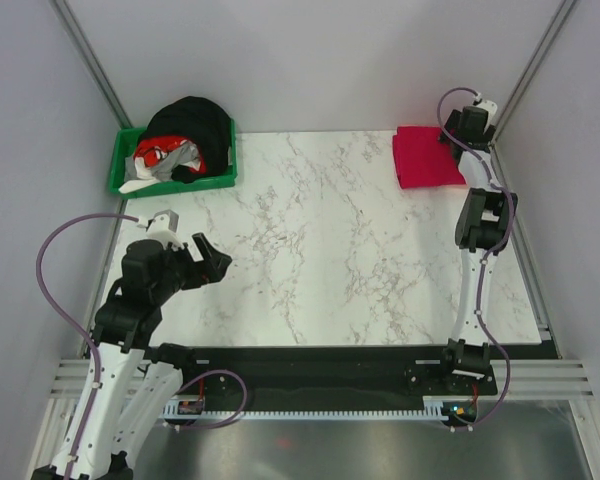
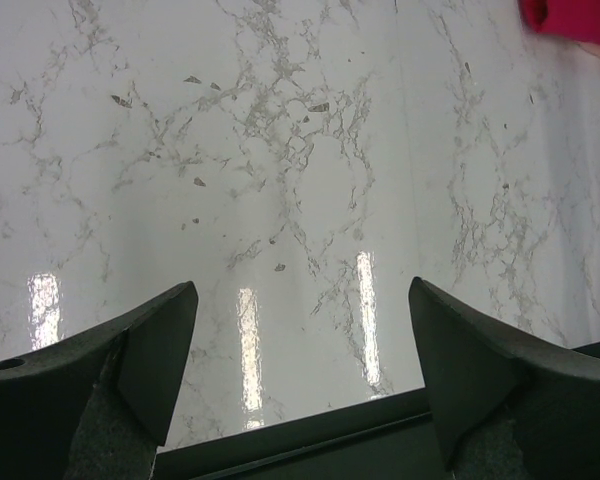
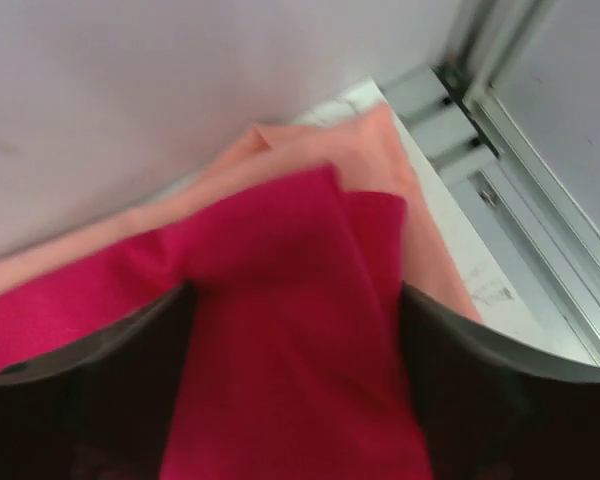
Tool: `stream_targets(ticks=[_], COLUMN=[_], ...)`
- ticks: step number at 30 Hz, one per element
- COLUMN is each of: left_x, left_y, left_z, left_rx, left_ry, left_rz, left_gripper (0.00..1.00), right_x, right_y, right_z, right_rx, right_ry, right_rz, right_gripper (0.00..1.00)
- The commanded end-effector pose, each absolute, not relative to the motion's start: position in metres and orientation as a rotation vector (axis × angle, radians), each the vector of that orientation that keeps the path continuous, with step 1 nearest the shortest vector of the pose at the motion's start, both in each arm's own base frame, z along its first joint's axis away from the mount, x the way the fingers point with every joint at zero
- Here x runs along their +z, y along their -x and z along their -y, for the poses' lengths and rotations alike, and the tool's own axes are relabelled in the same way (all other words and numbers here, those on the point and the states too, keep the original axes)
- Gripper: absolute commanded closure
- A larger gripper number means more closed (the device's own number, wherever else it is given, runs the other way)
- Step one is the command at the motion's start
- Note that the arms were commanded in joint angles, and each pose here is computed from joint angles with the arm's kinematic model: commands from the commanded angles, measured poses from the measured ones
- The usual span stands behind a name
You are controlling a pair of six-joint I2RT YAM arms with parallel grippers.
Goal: Fold and stack the t-shirts
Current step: Neatly place the folded tshirt to the corner, then reset both grippers
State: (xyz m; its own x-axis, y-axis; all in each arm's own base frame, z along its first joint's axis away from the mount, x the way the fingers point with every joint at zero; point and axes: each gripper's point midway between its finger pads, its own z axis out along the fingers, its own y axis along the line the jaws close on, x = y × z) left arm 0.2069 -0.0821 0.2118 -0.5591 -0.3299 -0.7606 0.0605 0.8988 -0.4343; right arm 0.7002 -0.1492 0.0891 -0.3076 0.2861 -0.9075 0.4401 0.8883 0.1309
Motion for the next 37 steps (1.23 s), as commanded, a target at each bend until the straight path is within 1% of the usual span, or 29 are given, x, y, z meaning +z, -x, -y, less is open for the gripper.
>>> stream_targets(ticks=[1,2,6,7,8,9,11,12,14,16,17,18,19,20,21,22,23,24,25,26,27,28,29,31,34,37], left_x=[0.219,0.219,0.217,0.216,0.215,0.216,0.214,0.212,0.218,0.219,0.220,0.223,0.224,0.228,0.228,0.229,0.232,0.233,0.234,0.236,0.239,0.242,0.247,0.251,0.259,0.263], left_y=[-0.211,-0.211,-0.212,-0.212,-0.212,-0.214,-0.215,-0.217,-0.216,-0.215,-0.215,-0.217,-0.217,-0.217,-0.217,-0.217,-0.216,-0.215,-0.215,-0.214,-0.214,-0.214,-0.213,-0.213,-0.211,-0.212], left_z=[0.084,0.084,0.082,0.082,0.082,0.083,0.084,0.085,0.091,0.096,0.096,0.093,0.091,0.090,0.088,0.088,0.088,0.088,0.087,0.086,0.085,0.084,0.083,0.081,0.079,0.071], left_rx=[-0.534,-0.532,-0.521,-0.520,-0.521,-0.523,-0.522,-0.525,-0.555,-0.583,-0.580,-0.559,-0.551,-0.550,-0.544,-0.544,-0.546,-0.550,-0.547,-0.544,-0.536,-0.535,-0.531,-0.521,-0.508,-0.457], left_ry=[0.190,0.193,0.205,0.205,0.205,0.195,0.194,0.190,0.148,0.118,0.119,0.125,0.134,0.140,0.157,0.161,0.164,0.163,0.165,0.171,0.171,0.168,0.167,0.163,0.140,0.154], left_rz=[-2.074,-2.072,-2.075,-2.079,-2.082,-2.083,-2.093,-2.106,-2.105,-2.108,-2.106,-2.094,-2.091,-2.077,-2.074,-2.066,-2.056,-2.052,-2.047,-2.040,-2.031,-2.023,-2.012,-1.998,-1.970,-1.946], left_gripper=[0.06,0.06,0.05,0.05,0.04,0.04,0.03,0.02,0.01,0.00,0.00,0.00,0.00,0.00,0.00,0.00,0.00,0.00,0.00,0.00,0.00,0.00,0.00,0.00,0.00,0.00], right_x=[0.128,0.132,0.180,0.219,0.237,0.271,0.304,0.333,0.356,0.375,0.349,0.376,0.371,0.328,0.353,0.345,0.337,0.318,0.309,0.275,0.273,0.261,0.229,0.217,0.190,0.180], right_y=[-0.700,-0.694,-0.675,-0.668,-0.663,-0.652,-0.637,-0.621,-0.605,-0.576,-0.566,-0.542,-0.533,-0.518,-0.490,-0.477,-0.461,-0.430,-0.410,-0.389,-0.366,-0.342,-0.322,-0.285,-0.250,-0.231], right_z=[0.178,0.185,0.191,0.191,0.191,0.190,0.190,0.188,0.182,0.165,0.154,0.134,0.104,0.082,0.059,0.015,-0.011,-0.034,-0.082,-0.102,-0.118,-0.154,-0.167,-0.206,-0.222,-0.231], right_rx=[-0.285,-0.325,-0.344,-0.332,-0.324,-0.315,-0.311,-0.300,-0.268,-0.168,-0.128,-0.014,0.082,0.113,0.162,0.205,0.231,0.256,0.336,0.352,0.396,0.481,0.498,0.596,0.581,0.610], right_ry=[-0.684,-0.721,-0.792,-0.796,-0.805,-0.804,-0.812,-0.813,-0.815,-0.850,-0.864,-0.866,-0.832,-0.819,-0.770,-0.693,-0.644,-0.596,-0.496,-0.452,-0.421,-0.361,-0.334,-0.204,-0.145,-0.122], right_rz=[-1.733,-1.714,-1.629,-1.570,-1.539,-1.490,-1.442,-1.407,-1.389,-1.412,-1.491,-1.467,-1.515,-1.625,-1.597,-1.652,-1.687,-1.737,-1.787,-1.869,-1.886,-1.934,-2.007,-2.058,-2.144,-2.176], right_gripper=[0.03,0.02,0.02,0.02,0.02,0.02,0.02,0.02,0.02,0.02,0.02,0.02,0.02,0.02,0.02,0.02,0.02,0.02,0.02,0.02,0.02,0.02,0.02,0.02,0.02,0.02])
